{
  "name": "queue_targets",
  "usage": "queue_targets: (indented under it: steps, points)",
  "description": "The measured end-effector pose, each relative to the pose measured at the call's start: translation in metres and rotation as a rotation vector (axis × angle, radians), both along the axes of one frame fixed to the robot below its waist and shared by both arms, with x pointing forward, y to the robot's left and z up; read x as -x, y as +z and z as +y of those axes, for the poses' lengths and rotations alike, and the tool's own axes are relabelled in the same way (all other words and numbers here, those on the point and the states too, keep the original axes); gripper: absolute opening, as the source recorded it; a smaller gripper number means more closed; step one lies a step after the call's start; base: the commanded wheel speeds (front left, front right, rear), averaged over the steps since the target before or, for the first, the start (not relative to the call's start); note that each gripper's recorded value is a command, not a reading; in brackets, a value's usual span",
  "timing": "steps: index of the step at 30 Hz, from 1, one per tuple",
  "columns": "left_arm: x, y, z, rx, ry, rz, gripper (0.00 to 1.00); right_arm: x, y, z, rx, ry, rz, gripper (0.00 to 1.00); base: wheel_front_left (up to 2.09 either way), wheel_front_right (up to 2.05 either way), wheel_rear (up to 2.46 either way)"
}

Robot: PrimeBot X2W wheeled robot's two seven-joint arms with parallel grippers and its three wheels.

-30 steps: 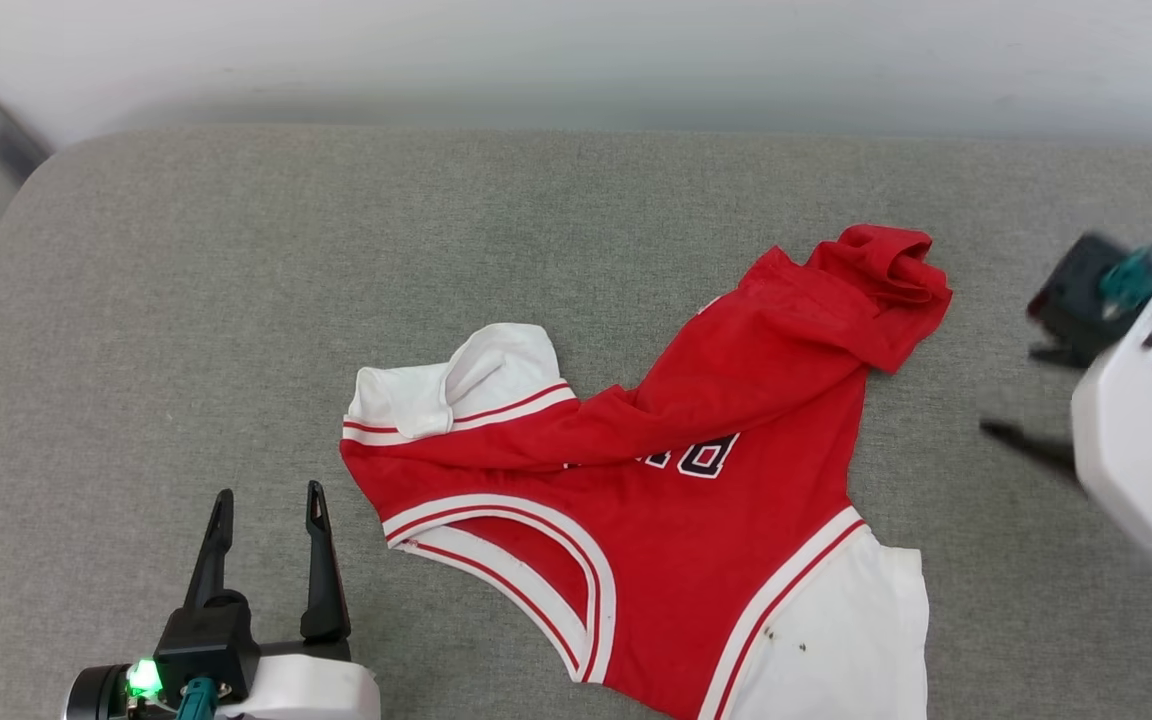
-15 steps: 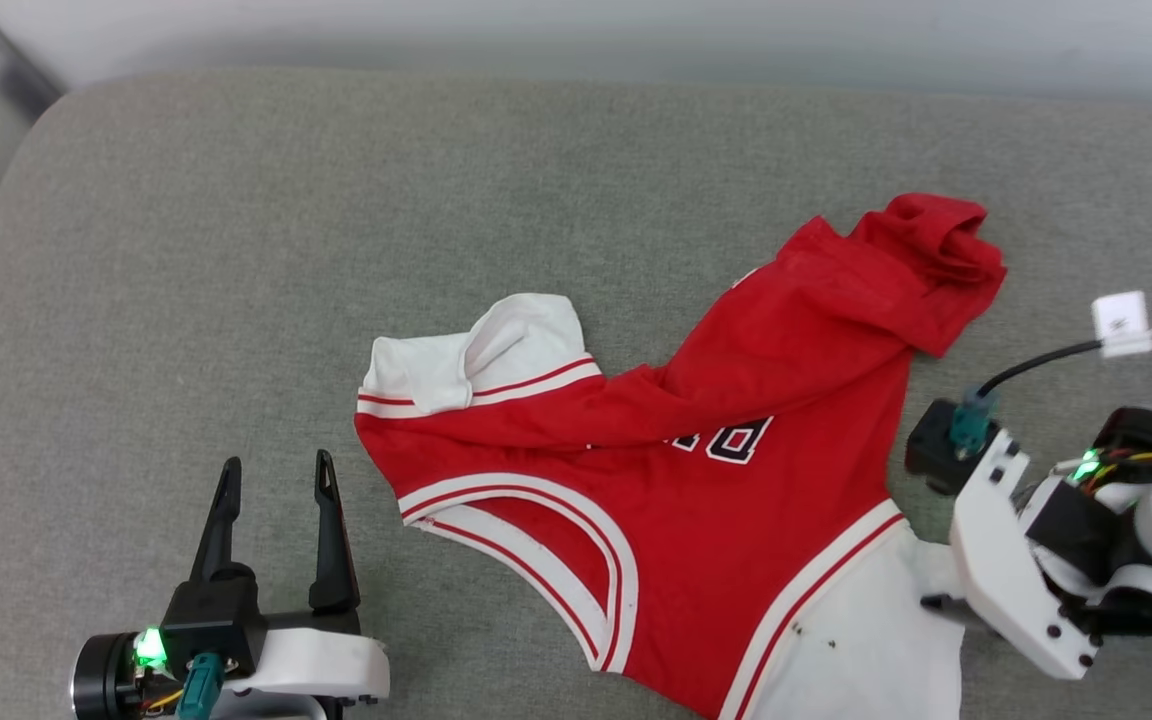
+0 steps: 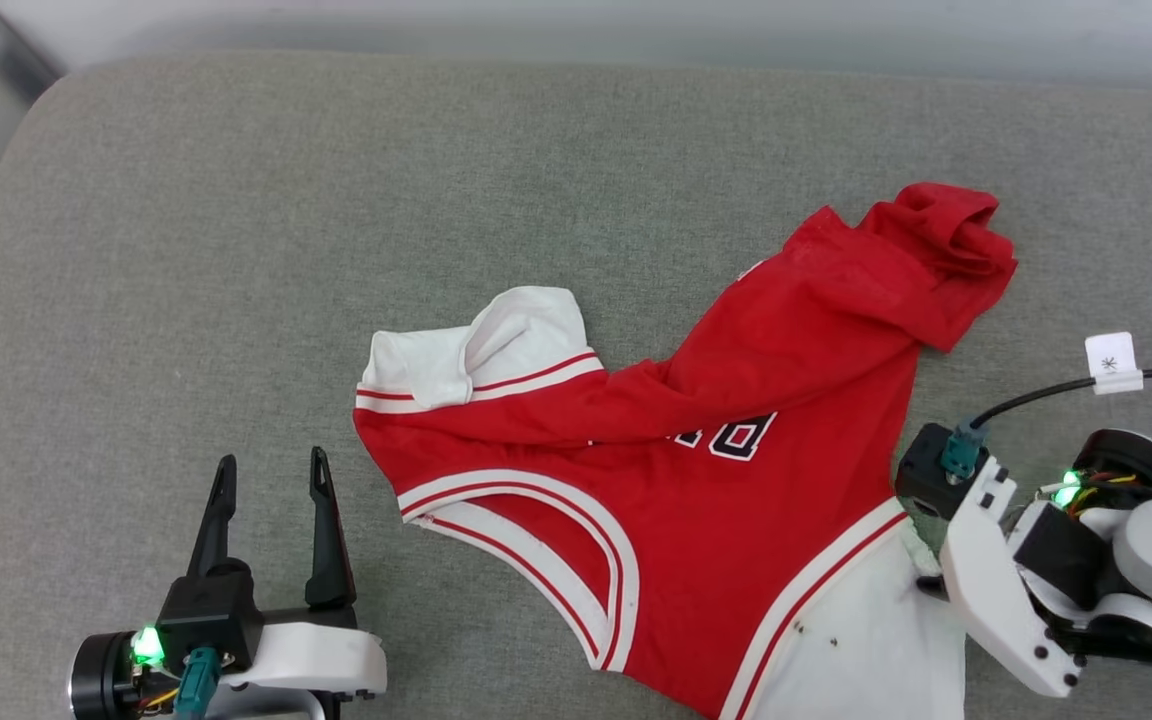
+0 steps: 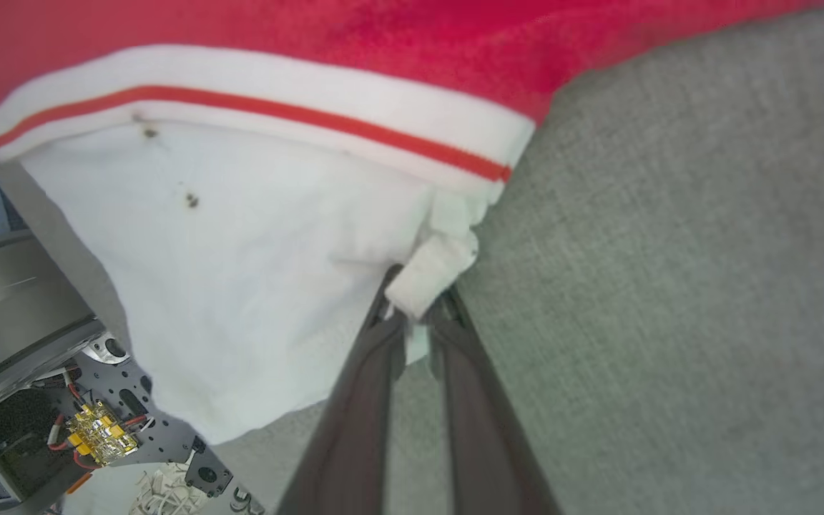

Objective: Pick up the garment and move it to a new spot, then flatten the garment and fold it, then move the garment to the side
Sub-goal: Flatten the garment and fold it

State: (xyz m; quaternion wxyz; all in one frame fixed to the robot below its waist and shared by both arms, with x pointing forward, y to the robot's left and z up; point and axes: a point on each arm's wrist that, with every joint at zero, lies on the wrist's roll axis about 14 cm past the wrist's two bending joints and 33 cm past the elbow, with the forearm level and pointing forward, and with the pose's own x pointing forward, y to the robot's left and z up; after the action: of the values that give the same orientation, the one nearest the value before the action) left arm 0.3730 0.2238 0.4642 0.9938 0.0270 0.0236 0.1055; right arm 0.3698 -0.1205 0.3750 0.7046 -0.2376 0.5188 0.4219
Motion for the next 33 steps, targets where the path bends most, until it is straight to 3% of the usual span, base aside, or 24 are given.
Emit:
queue_targets:
  steps: [4, 11, 16, 19, 20, 21, 27, 33]
  points:
    - [0.002, 0.003, -0.003, 0.003, -0.009, -0.01, 1.0, -0.009, 0.016, -0.026, 0.019, -0.048, -0.072, 0.0, 0.0, 0.0, 0.0]
    - [-0.001, 0.009, -0.011, 0.011, -0.039, -0.029, 1.0, -0.033, 0.042, -0.107, 0.182, -0.189, -0.167, 0.0, 0.0, 0.0, 0.0]
    - [0.0, 0.006, -0.01, 0.005, -0.042, -0.019, 1.0, -0.046, 0.032, -0.148, 0.252, -0.328, -0.147, 0.0, 0.0, 0.0, 0.0]
    - [0.001, 0.005, -0.008, 0.003, -0.039, -0.014, 1.0, -0.037, 0.01, -0.149, 0.252, -0.361, -0.096, 0.0, 0.0, 0.0, 0.0]
    - [0.002, 0.004, -0.008, 0.003, -0.039, -0.013, 1.0, -0.036, 0.005, -0.143, 0.235, -0.36, -0.095, 0.3, 0.0, 0.0, 0.0]
    - [0.002, 0.005, -0.007, -0.001, -0.037, -0.014, 1.0, -0.038, 0.005, -0.139, 0.212, -0.366, -0.109, 1.0, 0.0, 0.0, 0.0]
    - [0.004, 0.019, -0.005, -0.044, -0.065, -0.049, 1.0, -0.062, 0.031, -0.127, 0.079, -0.373, -0.328, 1.0, 0.0, 0.0, 0.0]
    - [-0.005, 0.046, -0.009, -0.128, -0.164, -0.118, 1.0, -0.095, 0.108, -0.123, -0.13, -0.383, -0.71, 1.0, 0.0, 0.0, 0.0]
